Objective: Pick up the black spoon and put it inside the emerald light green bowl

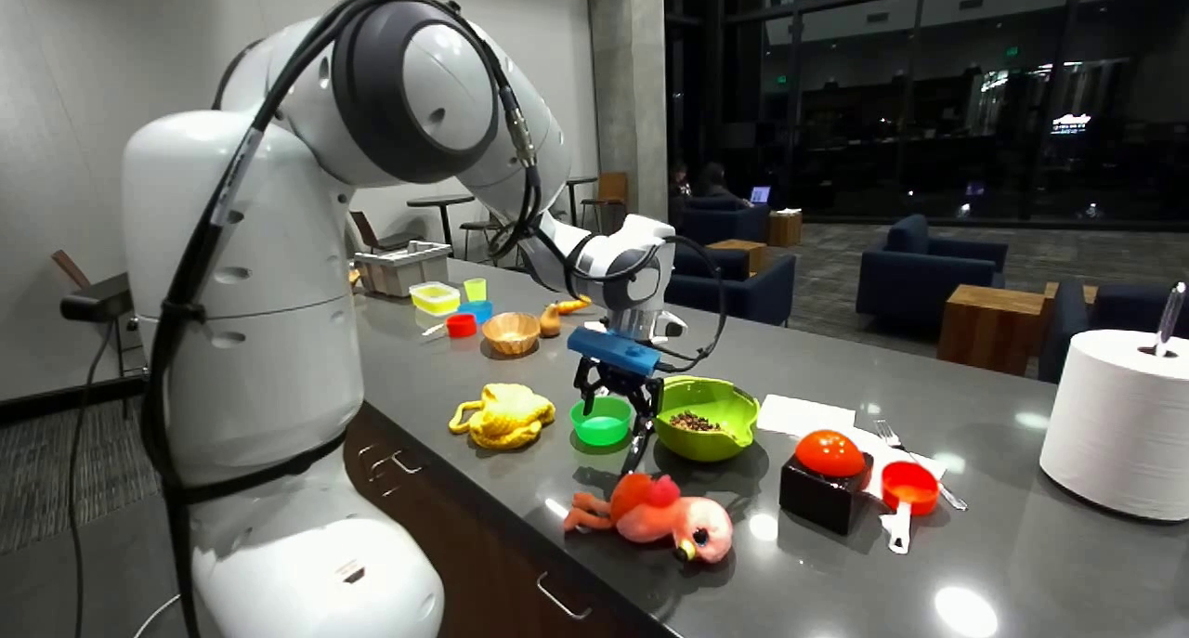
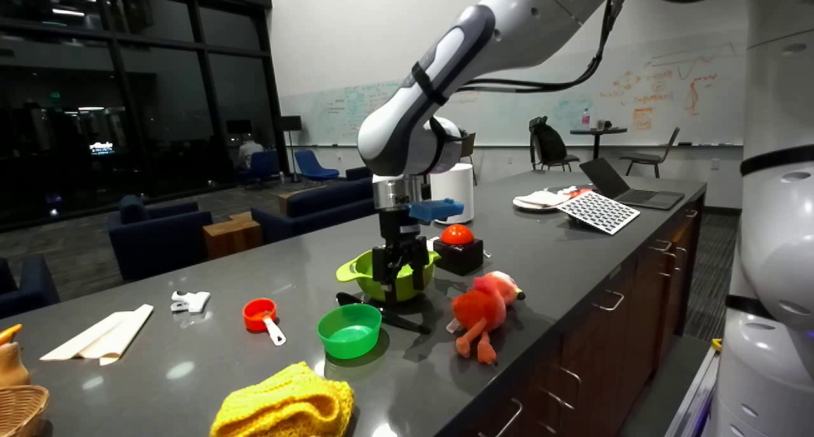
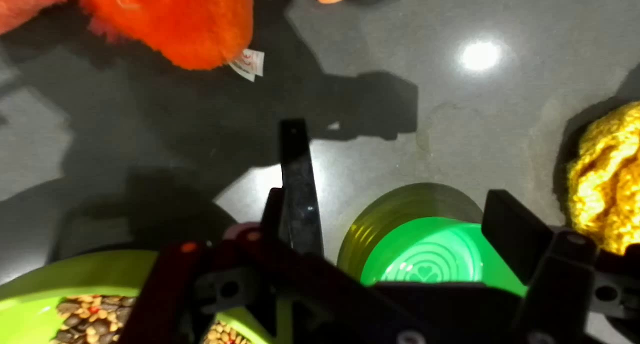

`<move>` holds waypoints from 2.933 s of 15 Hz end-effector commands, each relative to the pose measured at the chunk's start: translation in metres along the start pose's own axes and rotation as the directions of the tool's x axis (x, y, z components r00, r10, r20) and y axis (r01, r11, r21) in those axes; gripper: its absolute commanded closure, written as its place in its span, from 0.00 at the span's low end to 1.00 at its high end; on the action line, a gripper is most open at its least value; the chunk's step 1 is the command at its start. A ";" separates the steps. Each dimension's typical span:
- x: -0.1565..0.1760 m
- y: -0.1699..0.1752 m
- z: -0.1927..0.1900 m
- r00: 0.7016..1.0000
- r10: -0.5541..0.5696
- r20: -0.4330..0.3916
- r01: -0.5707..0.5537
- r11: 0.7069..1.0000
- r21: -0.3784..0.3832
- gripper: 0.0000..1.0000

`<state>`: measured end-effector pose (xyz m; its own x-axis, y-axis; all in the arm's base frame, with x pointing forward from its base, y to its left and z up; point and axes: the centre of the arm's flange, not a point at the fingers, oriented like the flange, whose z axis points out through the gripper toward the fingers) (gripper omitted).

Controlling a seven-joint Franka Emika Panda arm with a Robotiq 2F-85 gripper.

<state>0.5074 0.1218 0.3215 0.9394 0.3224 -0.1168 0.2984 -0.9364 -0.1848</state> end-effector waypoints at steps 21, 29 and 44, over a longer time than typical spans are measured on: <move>0.029 -0.044 -0.008 0.998 -0.048 0.032 0.050 0.995 -0.086 0.00; -0.039 -0.078 0.023 0.977 0.212 0.020 -0.208 0.969 -0.130 0.00; -0.024 0.011 0.045 0.998 0.050 0.038 -0.044 0.989 -0.141 0.00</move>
<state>0.4578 0.1235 0.2817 0.9544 0.2275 -0.1935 0.2284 -0.9734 -0.0179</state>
